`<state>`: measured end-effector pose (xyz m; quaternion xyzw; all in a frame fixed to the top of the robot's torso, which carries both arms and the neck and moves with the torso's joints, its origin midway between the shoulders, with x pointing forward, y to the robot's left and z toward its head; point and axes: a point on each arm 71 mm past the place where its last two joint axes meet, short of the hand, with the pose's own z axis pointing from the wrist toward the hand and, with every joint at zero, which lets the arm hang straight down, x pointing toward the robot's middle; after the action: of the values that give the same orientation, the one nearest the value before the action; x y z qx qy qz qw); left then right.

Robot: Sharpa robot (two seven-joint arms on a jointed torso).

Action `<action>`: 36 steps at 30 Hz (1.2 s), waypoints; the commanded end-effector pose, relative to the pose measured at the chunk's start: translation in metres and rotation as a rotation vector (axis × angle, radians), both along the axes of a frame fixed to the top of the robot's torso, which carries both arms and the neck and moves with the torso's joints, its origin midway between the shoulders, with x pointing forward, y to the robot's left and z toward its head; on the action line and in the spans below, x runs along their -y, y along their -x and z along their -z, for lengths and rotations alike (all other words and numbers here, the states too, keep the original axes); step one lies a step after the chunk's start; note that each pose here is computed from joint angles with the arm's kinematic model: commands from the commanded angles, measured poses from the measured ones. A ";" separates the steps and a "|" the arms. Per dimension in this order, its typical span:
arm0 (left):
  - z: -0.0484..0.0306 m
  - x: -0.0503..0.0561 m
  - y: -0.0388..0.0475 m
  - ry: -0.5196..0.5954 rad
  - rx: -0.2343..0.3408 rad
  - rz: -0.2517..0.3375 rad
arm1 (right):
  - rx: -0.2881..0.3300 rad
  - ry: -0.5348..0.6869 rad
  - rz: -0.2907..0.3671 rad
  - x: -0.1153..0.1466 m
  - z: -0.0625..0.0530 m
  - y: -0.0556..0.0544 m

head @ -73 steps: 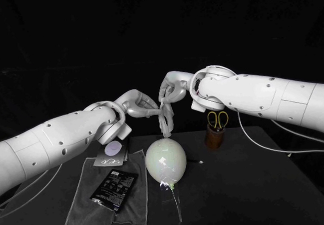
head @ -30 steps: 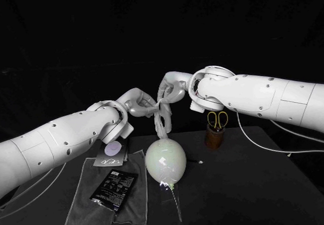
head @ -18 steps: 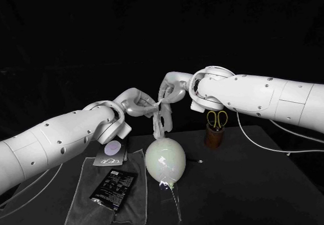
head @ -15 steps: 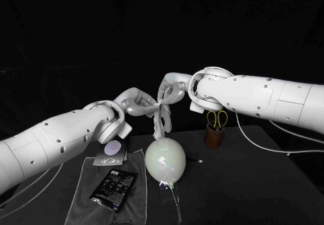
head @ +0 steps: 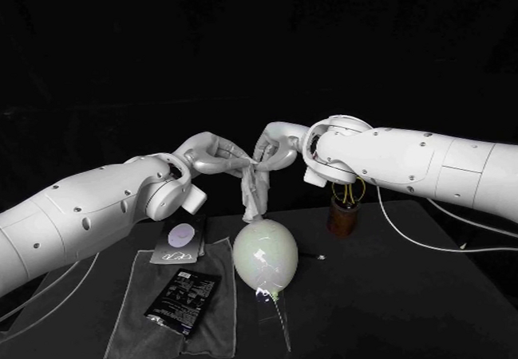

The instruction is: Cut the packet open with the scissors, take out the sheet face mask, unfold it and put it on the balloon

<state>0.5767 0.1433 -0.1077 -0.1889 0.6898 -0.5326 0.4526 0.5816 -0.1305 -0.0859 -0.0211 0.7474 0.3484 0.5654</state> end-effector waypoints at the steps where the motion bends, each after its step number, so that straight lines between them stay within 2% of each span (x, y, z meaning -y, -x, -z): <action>1: 0.0006 0.002 0.0019 0.040 -0.097 0.062 | 0.023 -0.068 0.014 0.003 -0.003 -0.001; 7: 0.0029 0.001 0.0021 0.059 -0.186 0.098 | 0.010 -0.110 0.031 0.008 0.000 -0.002; 11: 0.0034 0.000 0.0015 0.087 -0.224 0.105 | -0.008 -0.130 0.033 0.009 0.002 -0.002; 20: 0.0033 0.002 0.0001 0.174 -0.310 0.116 | -0.104 -0.161 0.011 0.008 0.013 0.001; 28: 0.0033 0.001 -0.0009 0.213 -0.345 0.114 | -0.132 -0.170 0.011 0.012 0.024 0.002; 36: 0.0044 -0.003 -0.0010 0.230 -0.388 0.128 | -0.157 -0.204 0.047 0.023 0.033 -0.002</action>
<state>0.5796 0.1492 -0.1135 -0.2889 0.7101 -0.5761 0.2836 0.5834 -0.1533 -0.1187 0.0740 0.7513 0.3952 0.5233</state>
